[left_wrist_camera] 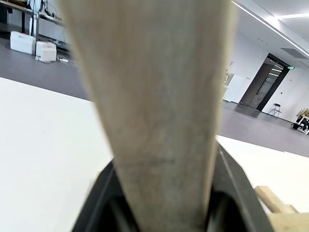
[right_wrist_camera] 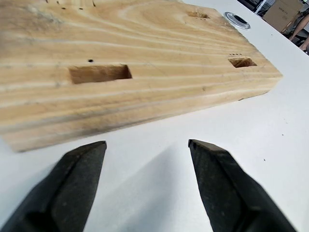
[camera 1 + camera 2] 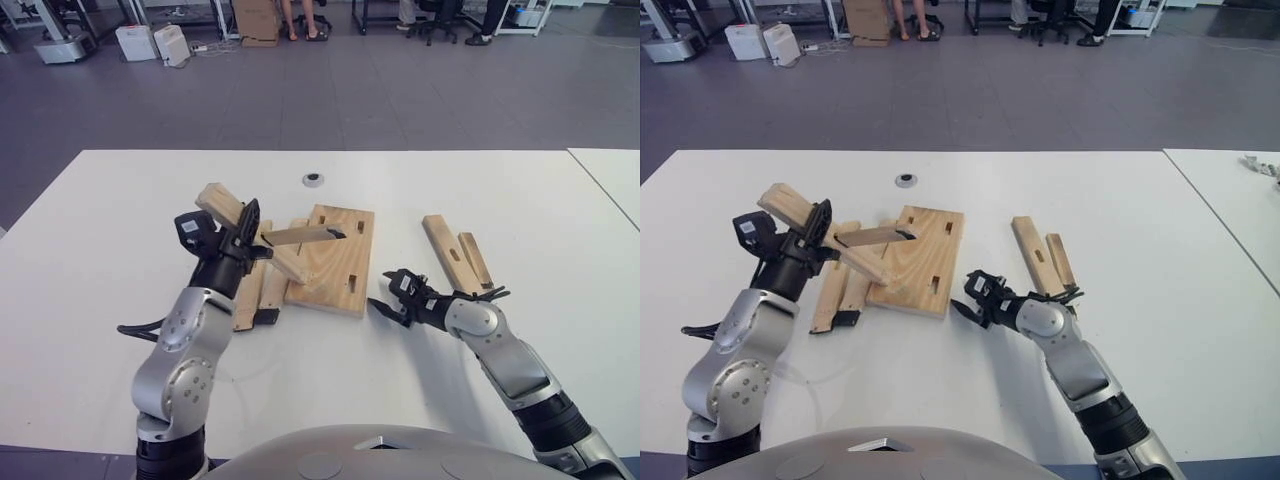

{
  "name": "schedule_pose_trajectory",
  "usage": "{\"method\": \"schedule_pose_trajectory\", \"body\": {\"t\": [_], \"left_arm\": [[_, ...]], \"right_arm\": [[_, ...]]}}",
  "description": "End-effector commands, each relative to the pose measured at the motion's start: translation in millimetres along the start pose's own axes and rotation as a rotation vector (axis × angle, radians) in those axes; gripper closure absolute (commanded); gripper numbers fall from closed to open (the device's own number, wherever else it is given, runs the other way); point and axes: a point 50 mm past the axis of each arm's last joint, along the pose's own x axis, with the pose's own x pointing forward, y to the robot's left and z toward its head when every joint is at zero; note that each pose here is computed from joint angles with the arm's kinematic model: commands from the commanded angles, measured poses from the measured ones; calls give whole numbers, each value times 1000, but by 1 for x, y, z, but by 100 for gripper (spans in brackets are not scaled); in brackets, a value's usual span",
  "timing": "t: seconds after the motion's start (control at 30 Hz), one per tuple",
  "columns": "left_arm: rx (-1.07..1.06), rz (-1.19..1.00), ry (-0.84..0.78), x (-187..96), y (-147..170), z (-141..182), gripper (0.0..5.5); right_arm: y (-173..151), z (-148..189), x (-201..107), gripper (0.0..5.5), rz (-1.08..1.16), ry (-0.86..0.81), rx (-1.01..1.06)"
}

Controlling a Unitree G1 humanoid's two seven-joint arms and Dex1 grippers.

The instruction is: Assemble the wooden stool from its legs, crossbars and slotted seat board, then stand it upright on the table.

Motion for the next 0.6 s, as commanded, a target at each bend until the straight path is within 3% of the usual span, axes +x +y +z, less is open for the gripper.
{"method": "schedule_pose_trajectory", "body": {"t": [0.03, 0.33, 0.47, 0.6], "left_arm": [[104, 91, 150, 3, 15, -18, 449], [292, -79, 211, 2, -32, -47, 449], [260, -81, 69, 11, -37, -25, 449], [172, -194, -35, 12, -53, -9, 365]], "right_arm": [[-5, 1, 3, 232, -24, 14, -31], [-13, 5, 4, 232, -38, 21, -71], [-16, 6, 4, 232, -52, 20, -79], [-24, 17, 6, 232, -96, -18, -96]]}}
